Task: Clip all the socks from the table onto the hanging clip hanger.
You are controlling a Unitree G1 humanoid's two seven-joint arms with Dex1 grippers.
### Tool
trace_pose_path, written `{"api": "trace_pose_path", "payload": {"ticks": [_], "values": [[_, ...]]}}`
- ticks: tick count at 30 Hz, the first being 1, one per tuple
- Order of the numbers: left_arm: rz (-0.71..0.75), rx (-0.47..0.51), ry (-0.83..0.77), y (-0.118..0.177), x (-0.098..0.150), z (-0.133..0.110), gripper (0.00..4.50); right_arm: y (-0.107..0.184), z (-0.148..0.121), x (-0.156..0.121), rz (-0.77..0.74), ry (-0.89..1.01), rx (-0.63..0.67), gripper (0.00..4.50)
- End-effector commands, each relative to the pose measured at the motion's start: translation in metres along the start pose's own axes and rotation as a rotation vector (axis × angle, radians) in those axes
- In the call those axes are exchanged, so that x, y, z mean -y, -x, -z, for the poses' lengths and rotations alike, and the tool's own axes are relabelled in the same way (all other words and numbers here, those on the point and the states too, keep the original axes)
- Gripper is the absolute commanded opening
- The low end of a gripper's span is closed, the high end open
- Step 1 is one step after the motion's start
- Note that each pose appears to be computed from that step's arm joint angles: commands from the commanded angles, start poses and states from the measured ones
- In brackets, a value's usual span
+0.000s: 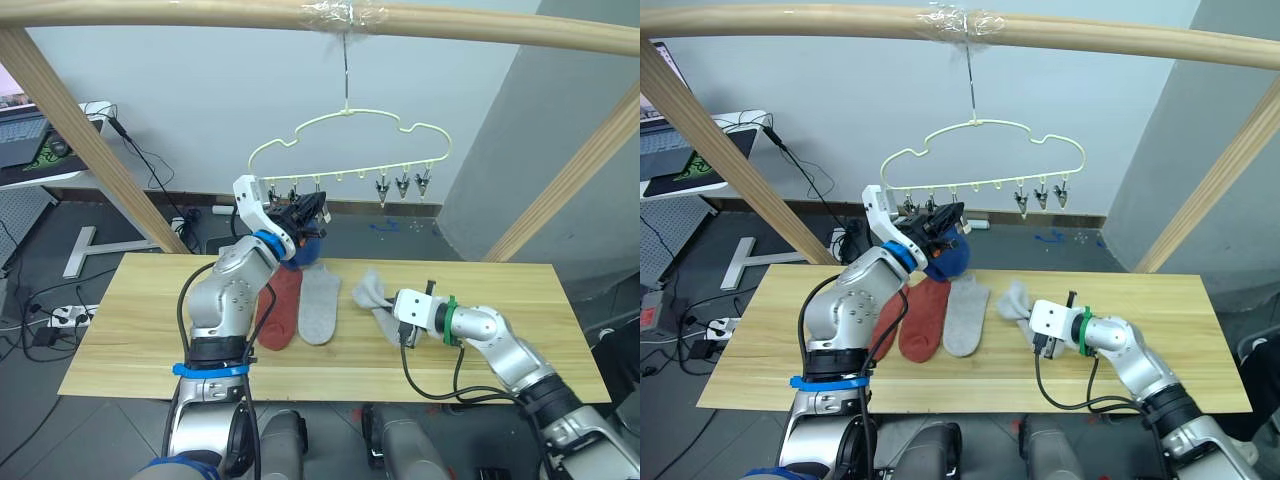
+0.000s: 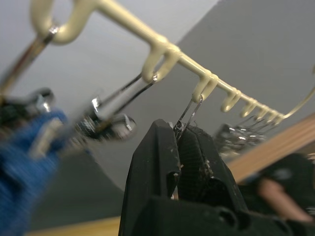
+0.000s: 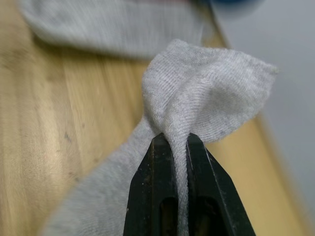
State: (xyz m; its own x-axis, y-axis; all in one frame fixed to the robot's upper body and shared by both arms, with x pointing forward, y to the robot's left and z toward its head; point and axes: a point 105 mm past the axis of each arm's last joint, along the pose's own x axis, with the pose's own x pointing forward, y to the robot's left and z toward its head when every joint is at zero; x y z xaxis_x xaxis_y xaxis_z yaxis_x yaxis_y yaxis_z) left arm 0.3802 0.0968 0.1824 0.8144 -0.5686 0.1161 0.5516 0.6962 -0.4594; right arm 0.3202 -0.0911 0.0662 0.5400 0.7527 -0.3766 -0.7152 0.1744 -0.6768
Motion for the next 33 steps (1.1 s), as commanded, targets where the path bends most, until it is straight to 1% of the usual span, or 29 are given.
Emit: {"api": "trace_pose_path", "payload": {"ticks": [1,7,11,22,33], "values": [[0.043,-0.062,0.113,0.009,0.002,0.007,0.06,0.000,-0.032,0.015,0.041,0.085,0.102,0.05],[0.117,-0.046,0.182,0.008,0.016,-0.002,0.06,-0.005,-0.054,0.030,0.073,0.112,0.162,0.05],[0.123,-0.070,0.167,0.010,0.018,0.003,0.06,-0.004,-0.064,0.042,0.112,0.156,0.184,0.05],[0.113,-0.084,0.170,0.014,0.017,0.008,0.06,-0.004,-0.077,0.051,0.141,0.196,0.225,0.05],[0.108,-0.080,0.152,0.015,0.017,0.009,0.06,-0.006,-0.082,0.057,0.149,0.203,0.233,0.05]]}}
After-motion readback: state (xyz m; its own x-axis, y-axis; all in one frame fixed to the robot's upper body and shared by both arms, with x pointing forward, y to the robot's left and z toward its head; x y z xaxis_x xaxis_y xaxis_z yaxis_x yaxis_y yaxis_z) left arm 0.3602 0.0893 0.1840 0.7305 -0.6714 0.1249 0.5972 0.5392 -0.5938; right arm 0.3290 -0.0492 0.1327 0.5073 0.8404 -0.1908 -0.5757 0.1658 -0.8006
